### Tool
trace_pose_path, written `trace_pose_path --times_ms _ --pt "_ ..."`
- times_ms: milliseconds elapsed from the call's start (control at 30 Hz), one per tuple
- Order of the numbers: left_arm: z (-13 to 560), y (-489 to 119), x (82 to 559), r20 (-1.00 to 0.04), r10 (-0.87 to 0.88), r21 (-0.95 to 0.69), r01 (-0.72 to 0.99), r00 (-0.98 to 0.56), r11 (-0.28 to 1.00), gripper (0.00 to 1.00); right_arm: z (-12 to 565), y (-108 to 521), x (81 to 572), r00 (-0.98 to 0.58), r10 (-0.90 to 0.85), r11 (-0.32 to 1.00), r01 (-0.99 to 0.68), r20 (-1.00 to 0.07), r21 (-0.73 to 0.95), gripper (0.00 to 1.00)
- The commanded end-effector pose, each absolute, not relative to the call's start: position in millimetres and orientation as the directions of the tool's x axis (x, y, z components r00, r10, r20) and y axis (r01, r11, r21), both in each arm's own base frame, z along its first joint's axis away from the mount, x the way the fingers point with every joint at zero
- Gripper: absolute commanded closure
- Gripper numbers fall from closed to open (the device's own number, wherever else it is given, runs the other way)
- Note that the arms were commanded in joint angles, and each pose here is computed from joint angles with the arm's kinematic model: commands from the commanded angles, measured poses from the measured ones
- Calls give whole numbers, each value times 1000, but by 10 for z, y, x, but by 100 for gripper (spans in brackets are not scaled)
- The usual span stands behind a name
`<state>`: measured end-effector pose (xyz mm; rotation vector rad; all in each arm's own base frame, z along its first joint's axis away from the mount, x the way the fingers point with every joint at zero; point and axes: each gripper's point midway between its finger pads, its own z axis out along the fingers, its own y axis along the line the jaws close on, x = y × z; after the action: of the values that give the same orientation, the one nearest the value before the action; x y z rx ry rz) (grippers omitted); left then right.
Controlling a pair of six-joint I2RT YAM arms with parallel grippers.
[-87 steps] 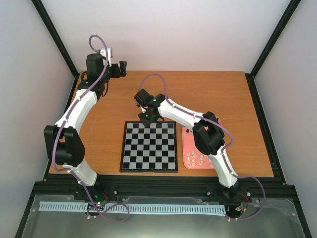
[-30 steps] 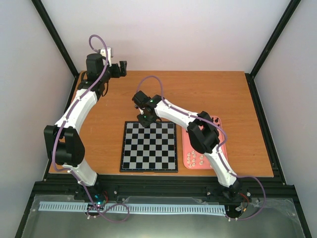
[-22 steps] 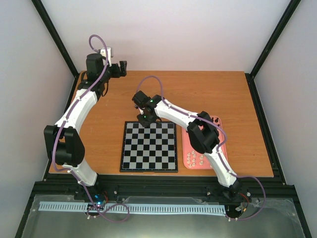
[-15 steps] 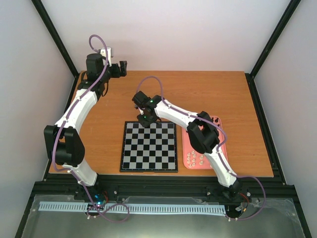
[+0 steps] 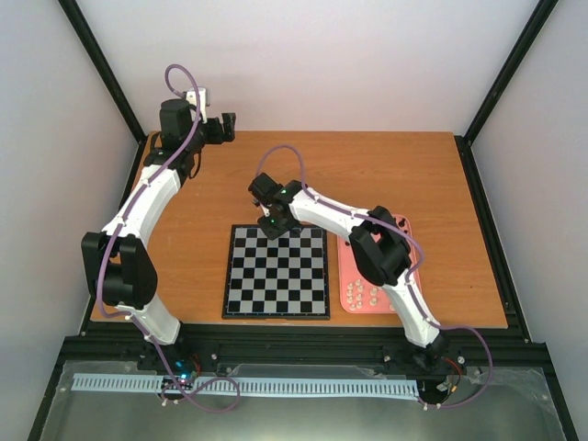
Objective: Set up the chess pieces on the board
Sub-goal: Place the chess piece on the chessboard, then pick up the chess piece from the storage box.
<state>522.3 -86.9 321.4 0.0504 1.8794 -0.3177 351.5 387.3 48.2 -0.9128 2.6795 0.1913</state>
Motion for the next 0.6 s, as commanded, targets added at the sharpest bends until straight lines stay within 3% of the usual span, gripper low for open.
trace_pose_path --times_ms 0,267,400,567 --pt "3319 -863 5250 -944 -133 -200 201 -301 959 0 873 3889 3497 -722 -561 781 -624 -405 32 53" --pt "3318 -862 5251 -944 -135 -201 200 -302 959 0 1207 3693 3347 -697 -555 774 -633 -455 25 41" --pt "3333 -862 5240 -945 -132 -197 200 -300 960 0 1287 3198 3327 -724 -509 839 -539 -465 -79 24" --pt "3329 -886 5236 -944 -138 -208 214 -301 955 0 1362 2341 3319 -802 -331 939 -331 -497 -91 1"
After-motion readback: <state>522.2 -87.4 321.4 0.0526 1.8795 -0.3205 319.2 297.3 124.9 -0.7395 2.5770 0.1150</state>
